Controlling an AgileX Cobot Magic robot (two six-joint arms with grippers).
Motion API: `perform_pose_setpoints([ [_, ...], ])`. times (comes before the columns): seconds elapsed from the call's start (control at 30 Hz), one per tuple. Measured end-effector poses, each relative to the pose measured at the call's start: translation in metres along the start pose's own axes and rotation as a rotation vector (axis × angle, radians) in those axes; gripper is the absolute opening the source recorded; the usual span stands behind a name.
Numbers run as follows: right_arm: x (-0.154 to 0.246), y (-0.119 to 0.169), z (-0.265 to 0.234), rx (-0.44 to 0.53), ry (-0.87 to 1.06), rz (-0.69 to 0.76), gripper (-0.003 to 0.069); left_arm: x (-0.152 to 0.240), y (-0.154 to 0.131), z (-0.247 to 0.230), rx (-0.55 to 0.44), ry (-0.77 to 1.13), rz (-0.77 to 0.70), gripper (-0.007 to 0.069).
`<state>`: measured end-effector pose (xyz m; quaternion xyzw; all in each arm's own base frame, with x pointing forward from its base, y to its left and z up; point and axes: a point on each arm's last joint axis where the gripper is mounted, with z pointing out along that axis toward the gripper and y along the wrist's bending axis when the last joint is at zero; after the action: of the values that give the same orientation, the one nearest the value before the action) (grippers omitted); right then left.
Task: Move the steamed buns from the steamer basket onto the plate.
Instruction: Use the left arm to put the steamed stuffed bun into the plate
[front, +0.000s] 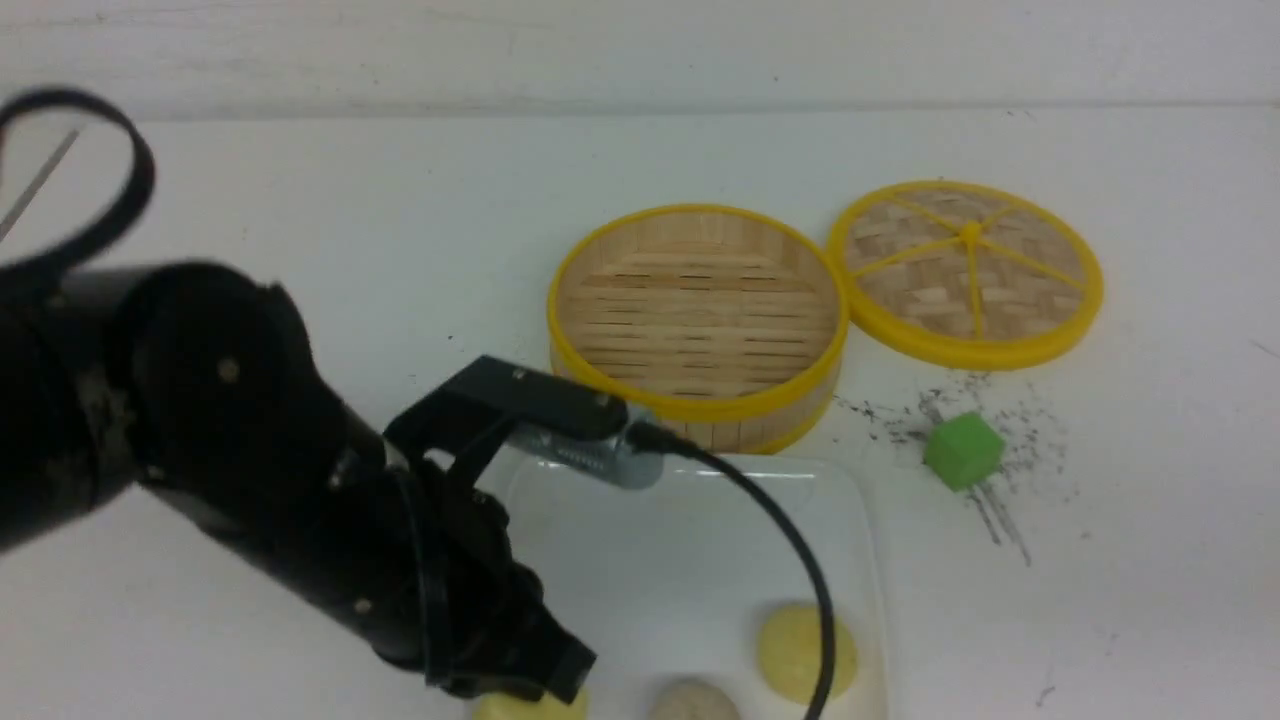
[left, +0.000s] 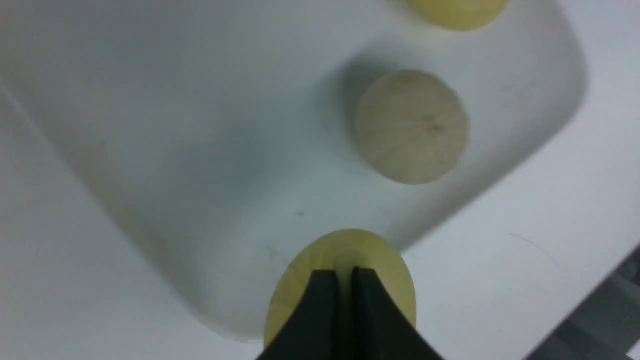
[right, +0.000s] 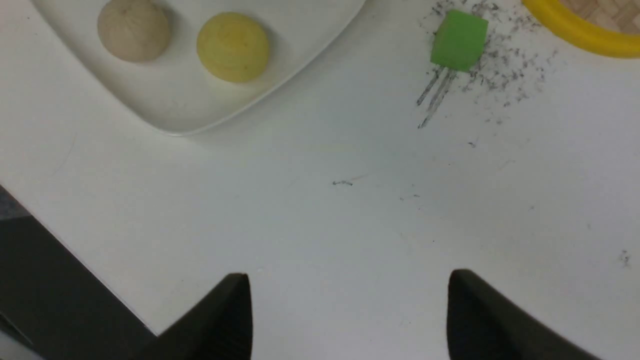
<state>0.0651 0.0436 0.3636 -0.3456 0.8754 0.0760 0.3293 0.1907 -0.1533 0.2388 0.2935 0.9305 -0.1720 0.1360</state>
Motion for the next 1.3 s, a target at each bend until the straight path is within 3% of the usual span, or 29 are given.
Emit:
perform_pose_setpoints([
  [0.43, -0.003, 0.003, 0.0, -0.035, -0.033, -0.014, 0.0512, 0.0, 0.008, 0.017, -0.034, -0.192, 0.091, 0.0025],
  [0.77, -0.004, 0.006, 0.0, -0.067, -0.041, -0.024, 0.0512, 0.0, 0.017, 0.054, -0.029, -0.077, 0.097, 0.0068],
  [0.87, -0.004, 0.007, 0.0, -0.071, -0.043, -0.036, 0.0512, 0.0, 0.018, 0.059, -0.026, -0.066, 0.093, 0.0145],
  [0.9, -0.004, 0.007, 0.0, -0.071, -0.043, -0.039, 0.0512, -0.001, 0.018, 0.059, -0.03, -0.076, 0.098, 0.0225],
  [0.93, -0.004, 0.007, 0.0, -0.071, -0.043, -0.039, 0.0512, -0.001, 0.018, 0.059, -0.03, -0.078, 0.098, 0.0225],
  [1.03, -0.004, 0.007, 0.0, -0.071, -0.044, -0.042, 0.0512, -0.006, 0.019, 0.059, -0.048, -0.138, 0.077, 0.0432],
  [1.07, -0.004, 0.007, 0.0, -0.071, -0.044, -0.042, 0.0512, -0.007, 0.02, 0.059, -0.049, -0.142, 0.075, 0.0442],
  [1.13, -0.004, 0.007, 0.0, -0.071, -0.045, -0.043, 0.0512, -0.015, 0.02, 0.056, -0.064, -0.206, 0.053, 0.0572],
  [1.3, -0.004, 0.006, 0.0, -0.07, -0.047, -0.043, 0.0512, -0.037, 0.019, 0.045, -0.085, -0.313, 0.06, 0.0625],
])
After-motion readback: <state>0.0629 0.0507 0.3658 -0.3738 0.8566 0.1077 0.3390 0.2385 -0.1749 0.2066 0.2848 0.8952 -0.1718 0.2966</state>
